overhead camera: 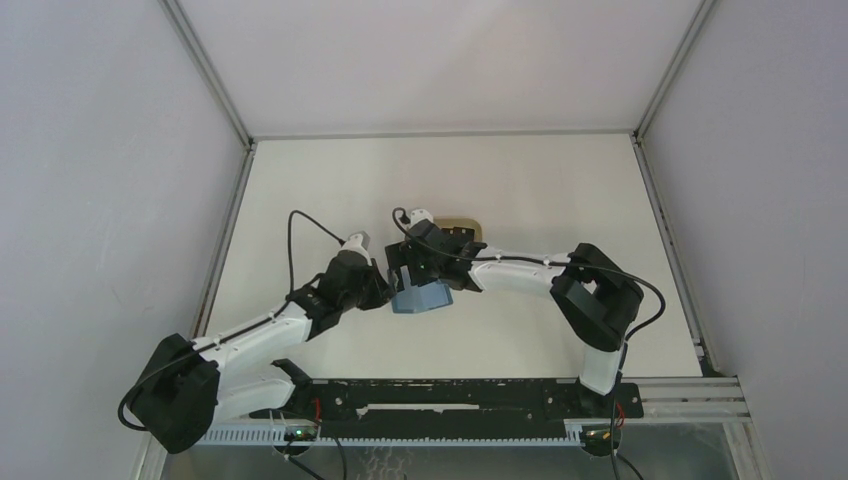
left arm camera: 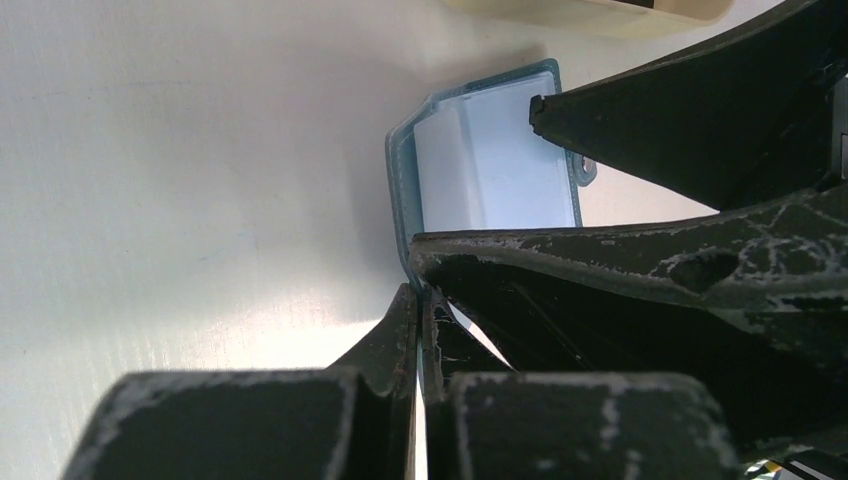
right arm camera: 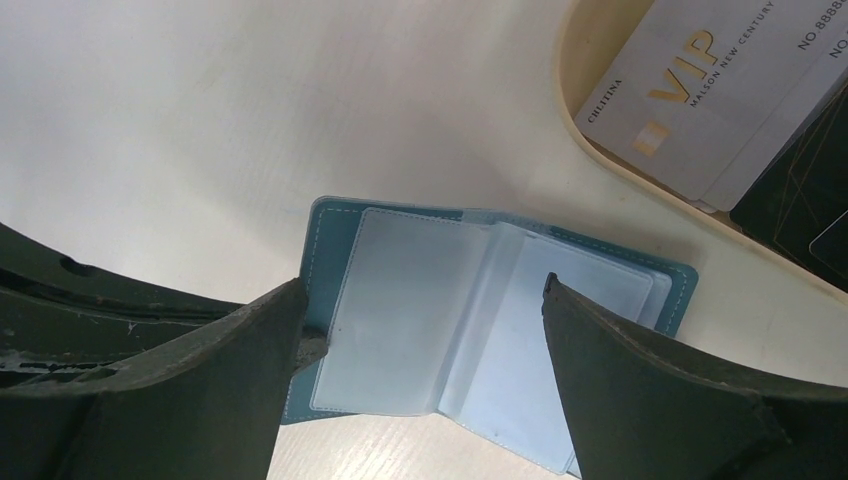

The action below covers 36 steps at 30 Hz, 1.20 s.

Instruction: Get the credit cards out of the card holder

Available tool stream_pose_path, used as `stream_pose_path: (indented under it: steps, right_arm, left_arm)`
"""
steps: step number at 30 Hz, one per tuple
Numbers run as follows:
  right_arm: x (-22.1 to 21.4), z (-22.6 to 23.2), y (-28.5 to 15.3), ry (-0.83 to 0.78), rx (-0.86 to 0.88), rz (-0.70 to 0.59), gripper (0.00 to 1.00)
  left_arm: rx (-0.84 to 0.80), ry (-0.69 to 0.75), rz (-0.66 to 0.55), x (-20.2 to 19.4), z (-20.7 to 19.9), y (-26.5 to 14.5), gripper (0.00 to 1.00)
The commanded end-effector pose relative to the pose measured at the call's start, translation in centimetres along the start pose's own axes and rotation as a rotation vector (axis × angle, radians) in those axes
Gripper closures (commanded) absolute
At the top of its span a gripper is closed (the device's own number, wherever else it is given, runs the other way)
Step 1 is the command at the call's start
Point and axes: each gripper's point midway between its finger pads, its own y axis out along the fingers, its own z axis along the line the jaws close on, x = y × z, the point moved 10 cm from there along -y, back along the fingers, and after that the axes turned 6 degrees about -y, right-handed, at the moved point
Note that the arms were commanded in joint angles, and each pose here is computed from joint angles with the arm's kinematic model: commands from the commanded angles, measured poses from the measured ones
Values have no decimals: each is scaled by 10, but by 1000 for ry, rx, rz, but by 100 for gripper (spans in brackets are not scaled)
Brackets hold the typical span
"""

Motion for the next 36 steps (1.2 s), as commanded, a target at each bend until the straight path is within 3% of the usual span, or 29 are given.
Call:
stream_pose_path:
  steps: [1, 16, 36]
  right_arm:
    - [-4, 2, 5, -53, -47, 24, 4]
    - [-38, -7, 14, -98, -135, 121, 4]
    - [-42, -31, -22, -315, -494, 144, 1]
  left_arm:
    - [-72, -17, -54, 6, -7, -2, 100]
    - [-53, -29, -78, 6, -3, -4, 100]
    - [-20, -34, -86, 2, 5, -5, 100]
